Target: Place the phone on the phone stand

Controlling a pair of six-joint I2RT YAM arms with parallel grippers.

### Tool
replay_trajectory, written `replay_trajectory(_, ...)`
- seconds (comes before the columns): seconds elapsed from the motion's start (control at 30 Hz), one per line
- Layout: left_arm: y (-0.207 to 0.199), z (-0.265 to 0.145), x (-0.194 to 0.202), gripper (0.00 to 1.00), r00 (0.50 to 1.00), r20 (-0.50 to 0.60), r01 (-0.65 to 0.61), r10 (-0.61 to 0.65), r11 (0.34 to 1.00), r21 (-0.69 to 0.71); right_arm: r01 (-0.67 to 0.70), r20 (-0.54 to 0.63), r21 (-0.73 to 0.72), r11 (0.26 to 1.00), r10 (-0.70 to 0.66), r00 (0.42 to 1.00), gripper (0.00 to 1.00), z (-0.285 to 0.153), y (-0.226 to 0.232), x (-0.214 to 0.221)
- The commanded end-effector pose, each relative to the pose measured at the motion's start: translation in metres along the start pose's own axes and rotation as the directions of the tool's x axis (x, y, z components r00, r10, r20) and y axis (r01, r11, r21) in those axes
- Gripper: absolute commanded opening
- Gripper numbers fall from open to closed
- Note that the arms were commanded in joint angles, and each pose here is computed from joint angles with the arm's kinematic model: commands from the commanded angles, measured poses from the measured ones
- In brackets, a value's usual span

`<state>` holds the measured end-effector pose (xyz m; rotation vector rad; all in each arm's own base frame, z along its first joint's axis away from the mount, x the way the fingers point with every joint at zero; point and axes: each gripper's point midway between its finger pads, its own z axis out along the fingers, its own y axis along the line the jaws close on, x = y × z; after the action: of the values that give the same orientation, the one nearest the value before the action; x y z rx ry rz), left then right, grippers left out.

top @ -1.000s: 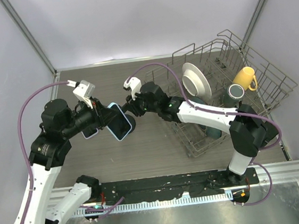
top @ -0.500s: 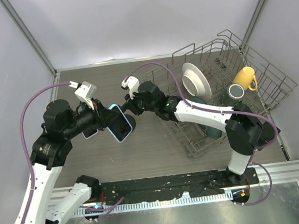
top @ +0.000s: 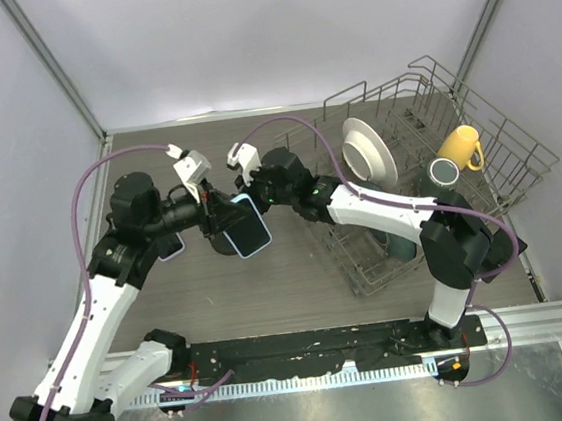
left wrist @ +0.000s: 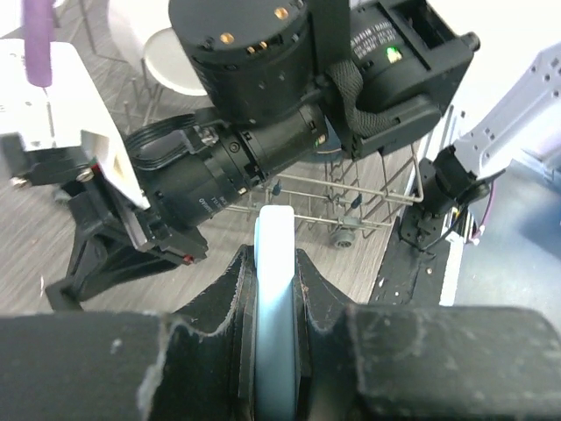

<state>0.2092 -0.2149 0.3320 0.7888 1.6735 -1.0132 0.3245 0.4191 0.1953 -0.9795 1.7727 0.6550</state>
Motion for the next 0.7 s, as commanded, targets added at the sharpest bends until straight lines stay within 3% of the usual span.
replay_trajectory(0.0,-0.015,0.014,-0.029,0.00,0.957,0.137,-0.275,0.255,0.949,0.155,0.038,0.056,-0.144,0.989,-0.030,0.998,0.00,-0.003,0.009,-0.023)
replay_trajectory(0.03,-0.004,0.023,-0.019,0.00,0.961,0.096,-0.273,0.260,0.949,0.157,0.042,0.056,-0.160,0.986,-0.033,0.998,0.00,-0.003,0.010,-0.023)
replay_trajectory(0.07,0.002,0.026,-0.020,0.00,0.931,0.092,-0.363,0.352,0.919,0.154,0.049,0.062,-0.173,0.984,-0.039,0.997,0.00,-0.004,0.010,-0.024)
replay_trajectory(0.17,0.022,0.038,-0.002,0.00,0.923,0.003,-0.380,0.385,0.911,0.163,0.055,0.043,-0.223,0.973,-0.046,0.998,0.00,-0.006,0.012,-0.020)
replay_trajectory(0.33,0.035,0.055,0.001,0.00,0.915,-0.022,-0.388,0.402,0.896,0.214,0.056,0.026,-0.287,0.956,-0.051,0.998,0.00,-0.006,0.013,-0.017)
replay_trajectory(0.67,0.056,0.073,-0.006,0.00,0.882,0.091,-0.470,0.462,0.867,0.166,0.057,0.020,-0.390,0.919,-0.053,0.998,0.00,-0.006,0.011,-0.009)
